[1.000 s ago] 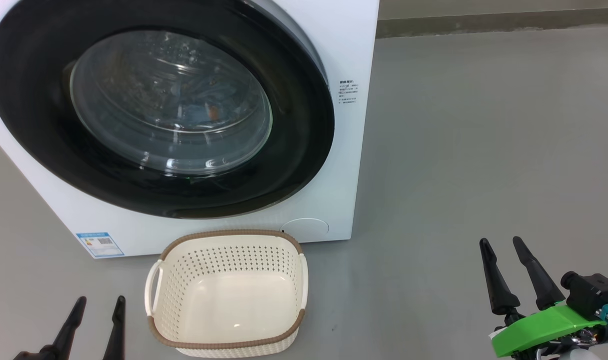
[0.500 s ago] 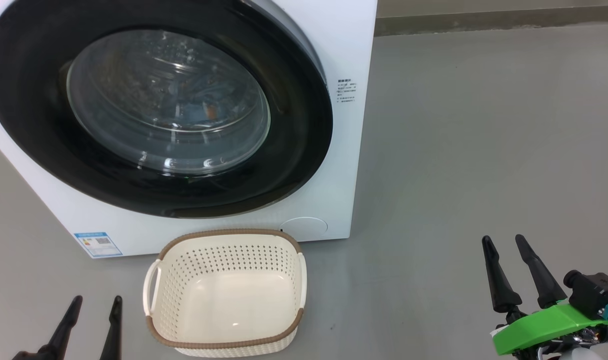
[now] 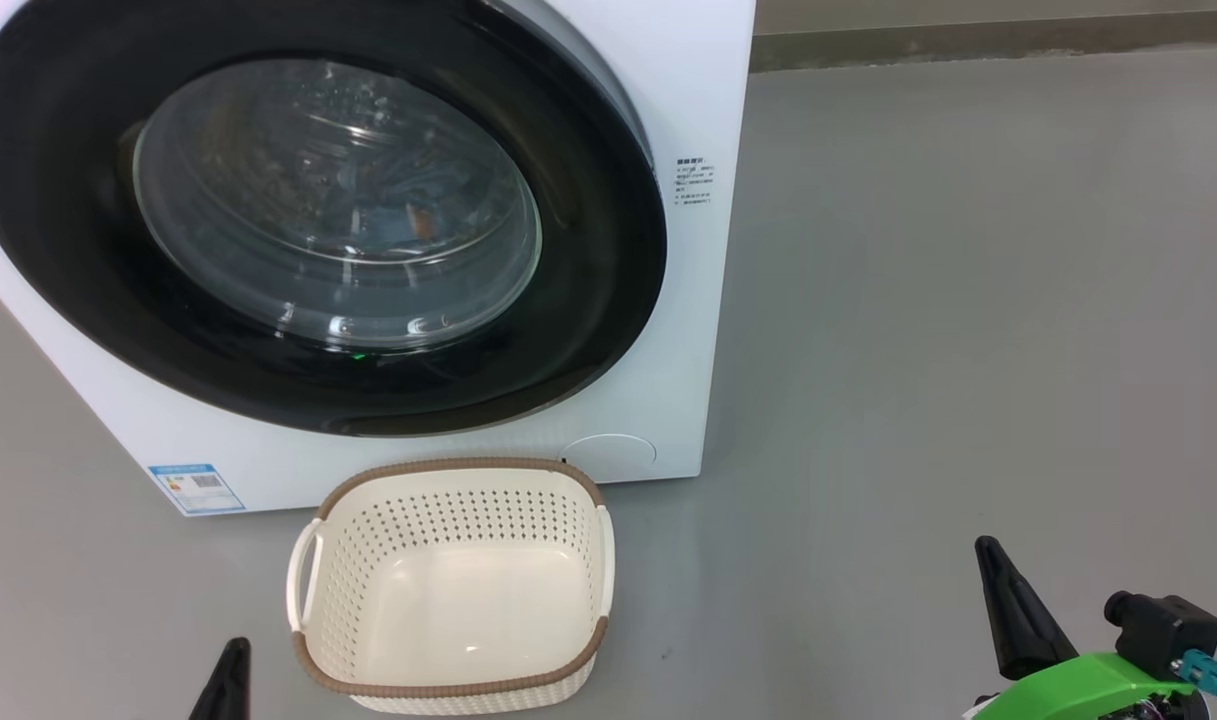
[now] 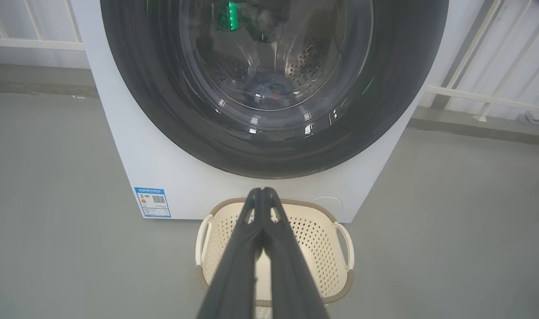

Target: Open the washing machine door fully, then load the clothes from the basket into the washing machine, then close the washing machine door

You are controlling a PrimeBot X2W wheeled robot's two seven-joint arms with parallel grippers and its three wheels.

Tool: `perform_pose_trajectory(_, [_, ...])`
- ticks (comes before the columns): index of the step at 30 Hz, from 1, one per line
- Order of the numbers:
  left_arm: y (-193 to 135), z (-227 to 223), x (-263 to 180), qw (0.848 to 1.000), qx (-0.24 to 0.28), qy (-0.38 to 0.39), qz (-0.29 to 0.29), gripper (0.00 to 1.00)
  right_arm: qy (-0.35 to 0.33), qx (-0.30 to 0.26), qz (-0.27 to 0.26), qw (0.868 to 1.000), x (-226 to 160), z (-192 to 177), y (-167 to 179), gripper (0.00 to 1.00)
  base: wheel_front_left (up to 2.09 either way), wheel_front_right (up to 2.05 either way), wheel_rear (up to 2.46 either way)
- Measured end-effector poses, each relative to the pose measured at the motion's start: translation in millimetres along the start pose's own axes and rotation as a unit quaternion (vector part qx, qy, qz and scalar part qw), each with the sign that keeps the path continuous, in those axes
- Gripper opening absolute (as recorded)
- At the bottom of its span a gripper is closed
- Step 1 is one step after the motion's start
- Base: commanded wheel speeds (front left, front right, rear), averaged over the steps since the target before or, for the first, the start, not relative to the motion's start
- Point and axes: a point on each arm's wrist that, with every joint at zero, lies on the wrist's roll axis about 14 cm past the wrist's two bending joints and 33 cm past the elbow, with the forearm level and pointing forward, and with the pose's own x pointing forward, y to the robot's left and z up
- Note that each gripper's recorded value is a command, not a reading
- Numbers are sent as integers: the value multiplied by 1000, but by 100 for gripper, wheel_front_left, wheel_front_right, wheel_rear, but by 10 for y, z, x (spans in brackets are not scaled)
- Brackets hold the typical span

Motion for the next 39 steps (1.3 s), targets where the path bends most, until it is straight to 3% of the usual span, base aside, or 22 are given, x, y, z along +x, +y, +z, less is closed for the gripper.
perform_pose_trajectory(22, [42, -23, 1, 993, -117, 7, 27, 0, 0, 102, -28, 994, 17, 28, -93, 0, 0, 0, 0])
perform_pose_trajectory(39, [51, -13, 20, 975, -219, 8, 41, 0, -1, 187, -42, 981, 50, 58, -124, 0, 0, 0, 0])
